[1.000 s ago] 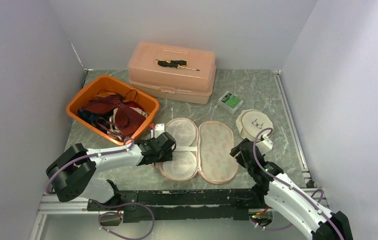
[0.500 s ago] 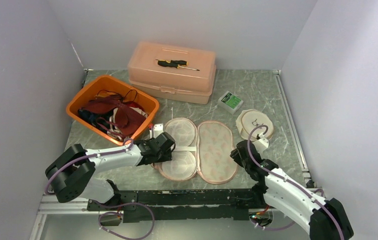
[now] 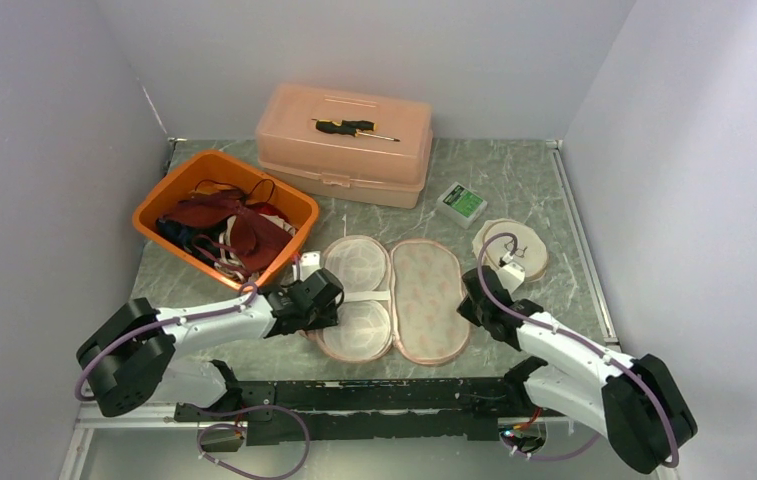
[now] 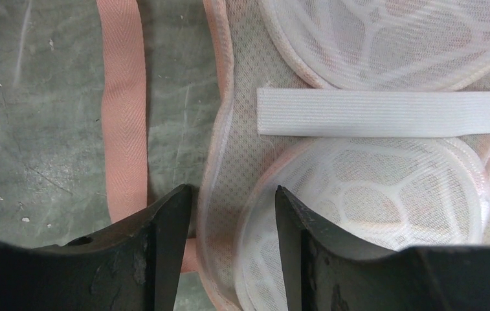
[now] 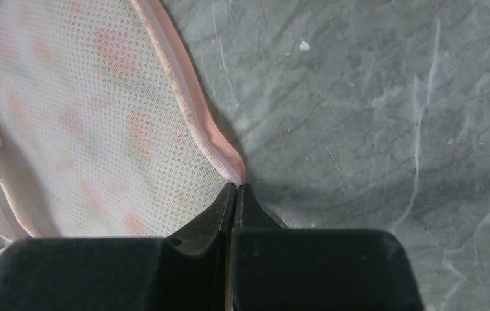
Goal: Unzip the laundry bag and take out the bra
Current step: Close the laundry bag at the center of the board.
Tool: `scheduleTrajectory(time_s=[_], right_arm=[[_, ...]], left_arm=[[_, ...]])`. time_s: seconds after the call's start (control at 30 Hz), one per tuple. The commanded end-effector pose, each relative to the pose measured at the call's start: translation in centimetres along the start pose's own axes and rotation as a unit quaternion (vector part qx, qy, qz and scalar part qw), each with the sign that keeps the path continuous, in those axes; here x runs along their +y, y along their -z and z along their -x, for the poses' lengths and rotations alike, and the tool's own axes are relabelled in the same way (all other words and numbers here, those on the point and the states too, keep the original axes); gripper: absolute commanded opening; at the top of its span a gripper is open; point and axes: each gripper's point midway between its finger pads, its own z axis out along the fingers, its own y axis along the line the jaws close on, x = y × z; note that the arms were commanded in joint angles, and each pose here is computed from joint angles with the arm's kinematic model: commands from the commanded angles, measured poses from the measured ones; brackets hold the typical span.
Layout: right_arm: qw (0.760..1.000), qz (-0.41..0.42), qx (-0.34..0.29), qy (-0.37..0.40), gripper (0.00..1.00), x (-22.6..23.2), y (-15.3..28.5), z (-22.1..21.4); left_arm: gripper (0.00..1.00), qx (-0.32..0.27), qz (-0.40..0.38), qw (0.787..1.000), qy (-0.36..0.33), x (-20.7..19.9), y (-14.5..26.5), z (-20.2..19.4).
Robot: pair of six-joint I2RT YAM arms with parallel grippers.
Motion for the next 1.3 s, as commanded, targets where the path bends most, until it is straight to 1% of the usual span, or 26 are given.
scheduleTrajectory(time_s=[0.0,0.1,0.37,0.5,0.6,0.7,0.87,1.03,1.27], right_arm=[[0.999,-0.01,0.029,0.024,0.0,-1.0,0.8,-1.1],[0.999,0.022,0.013,0.029,0.0,0.4,1.9,0.2],[0.988,0.113,-0.041,0.1,0.0,4.9,6.6,4.5],[0.983,0.137,-0.048,0.113,0.0,6.5,8.3,5.8],[0.976,0.176,-0.044,0.117,0.0,8.3,9.4,6.0],[0.962,0.238,-0.039,0.129,0.0,10.4,10.6,5.8],[0.922,0.351,-0.023,0.164,0.0,13.9,12.8,4.6],[0.896,0.404,-0.023,0.183,0.0,15.6,14.3,4.4],[0.881,0.427,-0.017,0.204,0.0,16.3,14.9,3.9]], left_arm=[[0.55,0.001,-0.016,1.0,0.004,-0.4,0.5,0.1],[0.55,0.0,-0.036,0.999,-0.001,-1.4,0.8,0.5],[0.57,-0.009,-0.086,0.996,-0.015,-4.9,1.9,2.5],[0.62,-0.032,-0.122,0.992,-0.023,-6.7,4.0,4.6],[0.68,-0.053,-0.156,0.986,-0.031,-8.0,6.0,6.1],[0.71,-0.068,-0.192,0.978,-0.039,-9.4,7.9,7.4],[0.77,-0.079,-0.235,0.968,-0.035,-11.5,9.7,8.8],[0.82,-0.07,-0.252,0.965,-0.02,-13.9,10.2,9.9],[0.83,-0.039,-0.261,0.964,0.008,-17.8,10.2,11.5]])
